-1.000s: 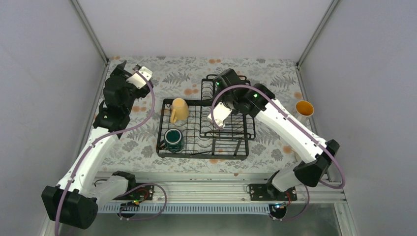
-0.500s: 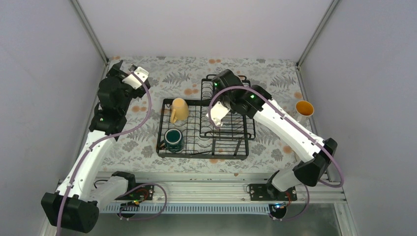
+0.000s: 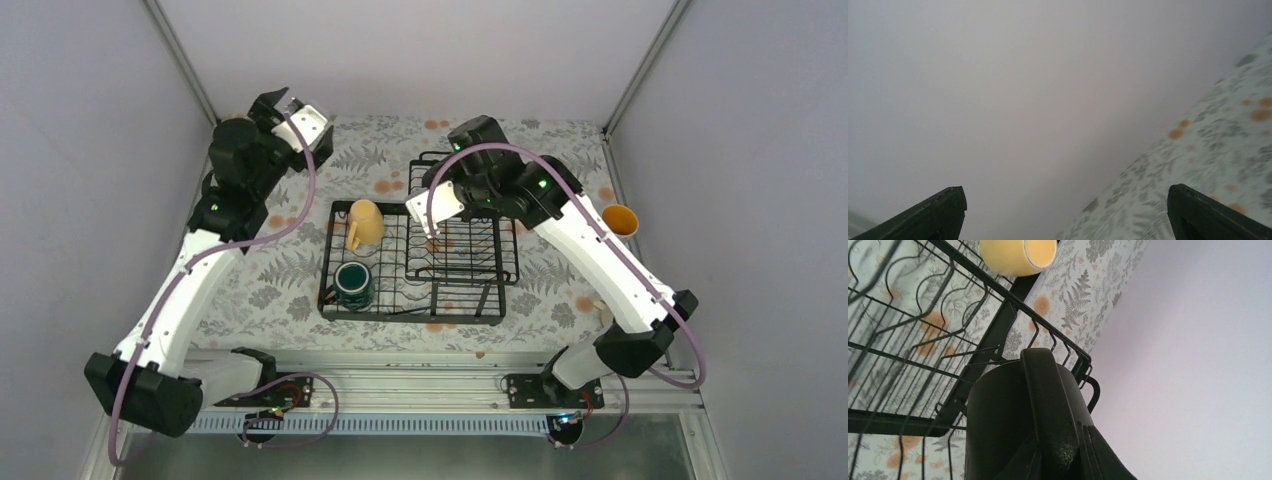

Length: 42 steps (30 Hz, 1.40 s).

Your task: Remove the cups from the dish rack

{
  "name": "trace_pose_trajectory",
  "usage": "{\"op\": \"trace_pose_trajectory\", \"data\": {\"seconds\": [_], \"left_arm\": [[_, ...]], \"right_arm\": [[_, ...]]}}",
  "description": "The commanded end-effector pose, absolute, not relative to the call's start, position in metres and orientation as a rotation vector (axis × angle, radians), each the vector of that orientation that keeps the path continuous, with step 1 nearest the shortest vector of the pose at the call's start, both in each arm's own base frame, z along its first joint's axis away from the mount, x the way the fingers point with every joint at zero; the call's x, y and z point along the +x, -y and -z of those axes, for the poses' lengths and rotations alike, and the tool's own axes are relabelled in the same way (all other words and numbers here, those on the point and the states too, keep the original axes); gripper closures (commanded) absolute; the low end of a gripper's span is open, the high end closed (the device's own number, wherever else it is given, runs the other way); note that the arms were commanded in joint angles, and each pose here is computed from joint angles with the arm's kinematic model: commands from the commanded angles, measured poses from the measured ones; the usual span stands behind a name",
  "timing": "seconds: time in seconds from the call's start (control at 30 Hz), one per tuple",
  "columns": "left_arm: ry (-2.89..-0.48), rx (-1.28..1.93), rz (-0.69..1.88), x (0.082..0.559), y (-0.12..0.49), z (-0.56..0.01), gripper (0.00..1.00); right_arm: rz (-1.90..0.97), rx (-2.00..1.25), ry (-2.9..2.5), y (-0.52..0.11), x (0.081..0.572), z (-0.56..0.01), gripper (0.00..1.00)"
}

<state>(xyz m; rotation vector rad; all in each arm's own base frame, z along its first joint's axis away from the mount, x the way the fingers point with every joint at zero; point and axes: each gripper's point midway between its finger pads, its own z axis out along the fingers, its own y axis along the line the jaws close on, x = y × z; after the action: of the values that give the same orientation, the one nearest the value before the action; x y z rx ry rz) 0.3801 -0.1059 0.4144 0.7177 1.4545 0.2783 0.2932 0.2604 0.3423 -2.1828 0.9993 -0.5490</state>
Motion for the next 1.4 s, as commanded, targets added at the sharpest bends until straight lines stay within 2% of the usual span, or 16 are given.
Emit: {"op": "trace_pose_trajectory", "data": {"seconds": [0.0, 0.2, 0.5, 0.9, 1.07, 1.23, 1.27, 1.3, 1.33, 1.37], "left_arm": [[-1.407, 0.895, -0.017, 0.371, 0.161, -0.415, 0.00], [-1.323, 1.127, 0.178, 0.364, 0.216, -0.388, 0.00], [-1.178, 1.221, 0.272, 0.359, 0.265, -0.379, 0.00], [-1.102, 1.209, 0.536, 0.359, 0.322, -0.418, 0.02], [-1.105, 1.235, 0.664, 0.348, 0.330, -0.418, 0.12], [-1.107, 1.253, 0.752, 0.336, 0.333, -0.423, 0.30], [-1.102, 1.254, 0.775, 0.333, 0.333, -0.425, 0.37], [-1.098, 1.255, 0.796, 0.330, 0.334, -0.428, 0.54], [-1.098, 1.250, 0.816, 0.329, 0.334, -0.429, 0.64], [-1.099, 1.248, 0.838, 0.327, 0.335, -0.430, 0.67]], "right_arm": [[0.474, -2.002, -1.036, -0.254, 0.287, -0.385, 0.96], [0.370, -1.903, -1.058, -0.246, 0.280, -0.414, 0.96], [0.141, -1.711, -1.063, -0.242, 0.277, -0.464, 0.96], [-0.064, -1.628, -1.062, -0.261, 0.282, -0.477, 0.96], [-0.086, -1.609, -1.097, -0.260, 0.294, -0.470, 0.96], [-0.101, -1.563, -1.104, -0.254, 0.303, -0.476, 0.96], [-0.100, -1.560, -1.110, -0.254, 0.306, -0.472, 0.96], [-0.098, -1.560, -1.117, -0.254, 0.309, -0.468, 0.96], [-0.096, -1.568, -1.128, -0.254, 0.312, -0.462, 0.96], [-0.090, -1.563, -1.130, -0.255, 0.315, -0.460, 0.96]]}}
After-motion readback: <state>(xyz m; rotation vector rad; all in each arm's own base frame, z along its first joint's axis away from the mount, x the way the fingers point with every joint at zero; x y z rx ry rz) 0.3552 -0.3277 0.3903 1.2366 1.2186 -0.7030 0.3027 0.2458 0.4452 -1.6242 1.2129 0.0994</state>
